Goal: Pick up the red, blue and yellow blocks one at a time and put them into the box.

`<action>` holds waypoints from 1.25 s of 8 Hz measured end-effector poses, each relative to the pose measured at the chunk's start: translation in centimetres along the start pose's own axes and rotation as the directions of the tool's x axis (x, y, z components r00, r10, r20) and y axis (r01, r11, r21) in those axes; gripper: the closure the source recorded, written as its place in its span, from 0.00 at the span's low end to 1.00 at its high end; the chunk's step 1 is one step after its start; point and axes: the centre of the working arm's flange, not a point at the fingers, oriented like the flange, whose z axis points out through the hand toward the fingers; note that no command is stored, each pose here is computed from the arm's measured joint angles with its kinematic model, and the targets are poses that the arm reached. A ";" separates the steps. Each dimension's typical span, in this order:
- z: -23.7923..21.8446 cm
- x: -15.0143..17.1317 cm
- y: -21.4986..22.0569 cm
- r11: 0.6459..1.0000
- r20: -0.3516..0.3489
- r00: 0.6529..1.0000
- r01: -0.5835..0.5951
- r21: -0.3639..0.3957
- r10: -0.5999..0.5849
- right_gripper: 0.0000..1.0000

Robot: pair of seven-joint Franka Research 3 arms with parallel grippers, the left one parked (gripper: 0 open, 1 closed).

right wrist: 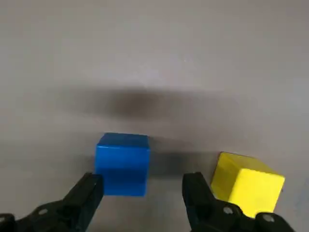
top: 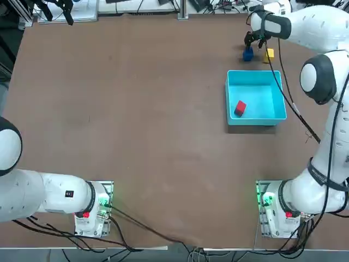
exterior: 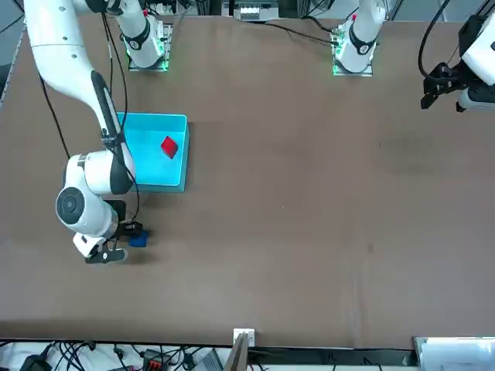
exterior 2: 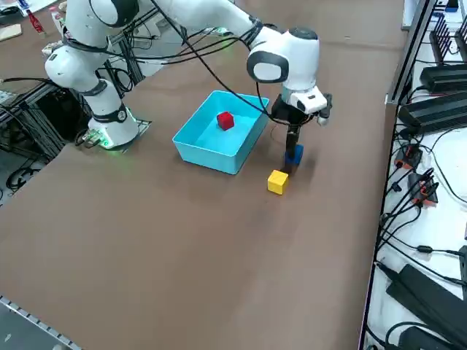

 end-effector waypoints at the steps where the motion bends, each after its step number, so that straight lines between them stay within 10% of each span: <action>1: 0.3 0.0 0.0 1.000 0.004 1.000 -0.002 0.000 0.002 0.00; 10: 2.1 0.2 -1.4 0.999 0.005 1.000 -0.021 0.045 0.021 0.00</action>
